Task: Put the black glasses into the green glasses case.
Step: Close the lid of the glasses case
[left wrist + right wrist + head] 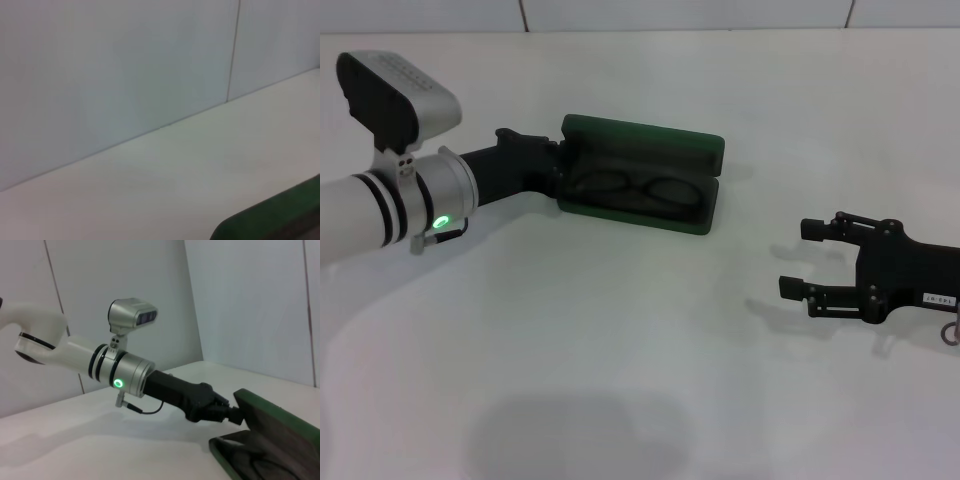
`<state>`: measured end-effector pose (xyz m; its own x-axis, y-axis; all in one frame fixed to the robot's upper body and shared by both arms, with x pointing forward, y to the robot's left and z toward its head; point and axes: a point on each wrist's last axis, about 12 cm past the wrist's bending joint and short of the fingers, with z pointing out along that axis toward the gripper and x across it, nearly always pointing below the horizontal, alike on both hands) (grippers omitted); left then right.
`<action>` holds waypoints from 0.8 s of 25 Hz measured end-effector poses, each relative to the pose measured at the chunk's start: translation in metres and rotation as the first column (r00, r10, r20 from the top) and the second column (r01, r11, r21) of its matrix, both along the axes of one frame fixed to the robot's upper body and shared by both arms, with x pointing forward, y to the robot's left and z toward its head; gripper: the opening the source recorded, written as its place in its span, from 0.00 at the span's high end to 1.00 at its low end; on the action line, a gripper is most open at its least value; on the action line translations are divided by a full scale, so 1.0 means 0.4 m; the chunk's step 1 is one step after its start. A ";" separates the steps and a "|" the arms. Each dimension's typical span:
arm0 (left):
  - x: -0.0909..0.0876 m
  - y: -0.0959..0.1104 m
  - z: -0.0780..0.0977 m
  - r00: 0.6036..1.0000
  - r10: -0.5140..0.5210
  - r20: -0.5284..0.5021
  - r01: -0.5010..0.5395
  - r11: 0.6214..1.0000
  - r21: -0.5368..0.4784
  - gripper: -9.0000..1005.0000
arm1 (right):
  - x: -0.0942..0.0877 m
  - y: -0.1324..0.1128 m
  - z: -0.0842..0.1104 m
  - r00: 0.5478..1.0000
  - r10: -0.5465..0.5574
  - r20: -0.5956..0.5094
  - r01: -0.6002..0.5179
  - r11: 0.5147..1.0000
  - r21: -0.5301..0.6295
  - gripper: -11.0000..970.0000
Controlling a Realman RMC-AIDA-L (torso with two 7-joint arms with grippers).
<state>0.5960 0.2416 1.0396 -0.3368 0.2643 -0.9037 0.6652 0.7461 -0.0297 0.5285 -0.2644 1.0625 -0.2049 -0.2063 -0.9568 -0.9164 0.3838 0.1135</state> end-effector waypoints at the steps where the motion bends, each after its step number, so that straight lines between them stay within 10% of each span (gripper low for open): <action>1: 0.001 0.000 0.001 1.000 0.002 0.001 -0.002 1.000 -0.002 0.92 | 0.000 0.000 0.000 1.000 0.001 -0.001 -0.001 1.000 0.000 0.14; 20: -0.129 0.094 0.066 0.992 -0.090 -0.089 0.047 0.917 -0.397 0.92 | -0.005 -0.007 -0.002 1.000 -0.016 -0.001 0.016 1.000 0.010 0.14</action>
